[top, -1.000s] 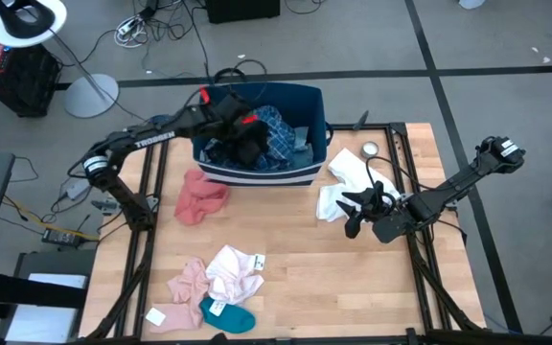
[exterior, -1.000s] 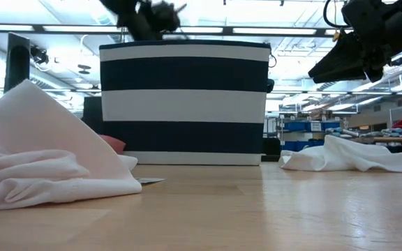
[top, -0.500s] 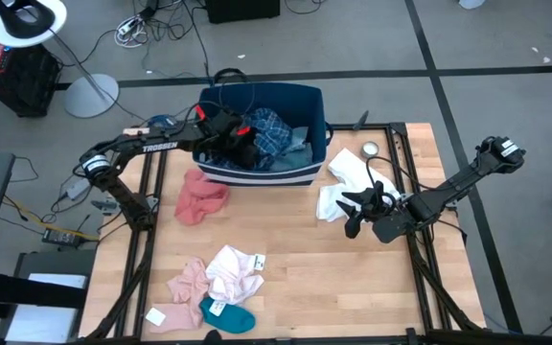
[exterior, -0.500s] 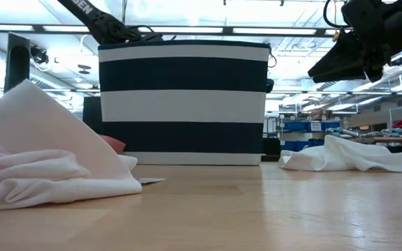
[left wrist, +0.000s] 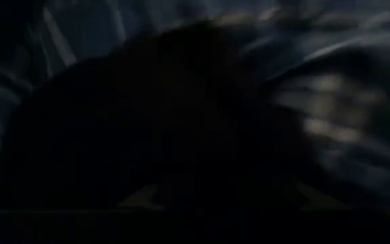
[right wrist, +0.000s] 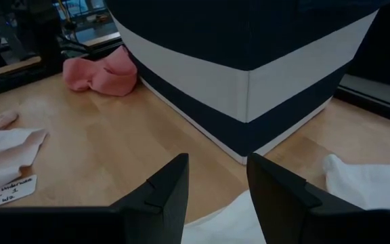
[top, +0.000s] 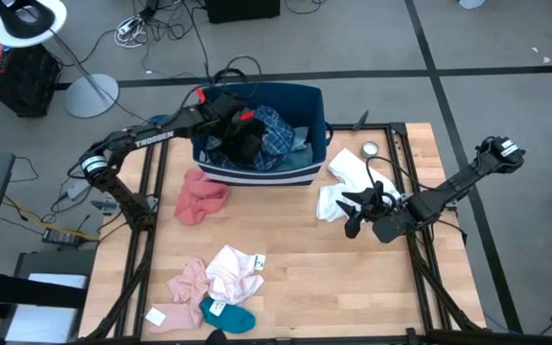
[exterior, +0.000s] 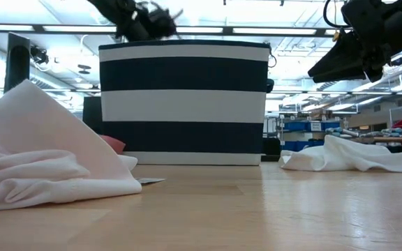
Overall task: Sort clothes
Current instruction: Put the black underwear into the blue laundry bin, then put the pink underwear into the blue laundry bin
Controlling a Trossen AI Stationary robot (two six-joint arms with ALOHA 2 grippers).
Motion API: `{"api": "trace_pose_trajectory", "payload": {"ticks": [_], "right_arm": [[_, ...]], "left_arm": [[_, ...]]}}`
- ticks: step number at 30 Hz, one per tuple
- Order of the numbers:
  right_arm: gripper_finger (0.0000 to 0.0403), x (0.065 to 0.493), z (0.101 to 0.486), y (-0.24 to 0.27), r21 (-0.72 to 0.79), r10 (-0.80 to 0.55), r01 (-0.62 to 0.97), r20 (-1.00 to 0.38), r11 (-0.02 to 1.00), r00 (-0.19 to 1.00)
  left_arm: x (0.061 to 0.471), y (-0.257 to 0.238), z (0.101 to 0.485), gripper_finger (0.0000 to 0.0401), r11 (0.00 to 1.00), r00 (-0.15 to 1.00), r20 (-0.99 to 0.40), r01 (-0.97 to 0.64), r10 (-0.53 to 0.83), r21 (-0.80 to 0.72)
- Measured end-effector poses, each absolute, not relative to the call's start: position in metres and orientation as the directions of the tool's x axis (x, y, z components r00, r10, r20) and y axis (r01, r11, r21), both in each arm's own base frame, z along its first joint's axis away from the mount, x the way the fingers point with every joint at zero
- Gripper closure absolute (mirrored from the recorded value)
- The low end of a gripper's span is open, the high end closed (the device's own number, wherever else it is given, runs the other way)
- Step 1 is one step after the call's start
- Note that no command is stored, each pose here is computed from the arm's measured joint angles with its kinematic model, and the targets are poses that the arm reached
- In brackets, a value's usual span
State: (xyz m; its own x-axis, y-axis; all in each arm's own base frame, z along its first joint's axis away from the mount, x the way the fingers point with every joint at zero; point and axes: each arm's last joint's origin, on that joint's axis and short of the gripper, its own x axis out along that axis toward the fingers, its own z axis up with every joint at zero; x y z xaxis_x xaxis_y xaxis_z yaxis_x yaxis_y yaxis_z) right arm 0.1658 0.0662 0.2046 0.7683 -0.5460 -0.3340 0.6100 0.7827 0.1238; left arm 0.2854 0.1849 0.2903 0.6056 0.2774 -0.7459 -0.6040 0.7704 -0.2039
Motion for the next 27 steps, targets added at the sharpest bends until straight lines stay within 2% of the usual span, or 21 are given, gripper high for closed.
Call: {"api": "trace_pose_trajectory", "payload": {"ticks": [9, 18, 22, 27], "right_arm": [[0.0252, 0.166, 0.204, 0.066, 0.124, -0.544, 0.609, -0.338, 0.783, 0.768], [0.0252, 0.166, 0.204, 0.066, 0.123, -0.543, 0.609, -0.338, 0.784, 0.768], [0.0252, 0.166, 0.204, 0.066, 0.124, -0.543, 0.608, -0.339, 0.784, 0.768], [0.0252, 0.166, 0.204, 0.066, 0.127, -0.543, 0.609, -0.339, 0.783, 0.769]], "left_arm": [[0.265, 0.158, 0.357, 0.0265, 0.810, 0.674, -0.653, -0.565, 0.345, -0.156], [0.204, 0.103, 0.412, 0.0265, 0.805, 0.712, -0.544, -0.584, 0.445, -0.106], [0.178, 0.079, 0.424, 0.0265, 0.803, 0.721, -0.526, -0.585, 0.451, -0.113], [0.150, 0.055, 0.423, 0.0265, 0.779, 0.667, -0.594, -0.618, 0.450, -0.103]]}}
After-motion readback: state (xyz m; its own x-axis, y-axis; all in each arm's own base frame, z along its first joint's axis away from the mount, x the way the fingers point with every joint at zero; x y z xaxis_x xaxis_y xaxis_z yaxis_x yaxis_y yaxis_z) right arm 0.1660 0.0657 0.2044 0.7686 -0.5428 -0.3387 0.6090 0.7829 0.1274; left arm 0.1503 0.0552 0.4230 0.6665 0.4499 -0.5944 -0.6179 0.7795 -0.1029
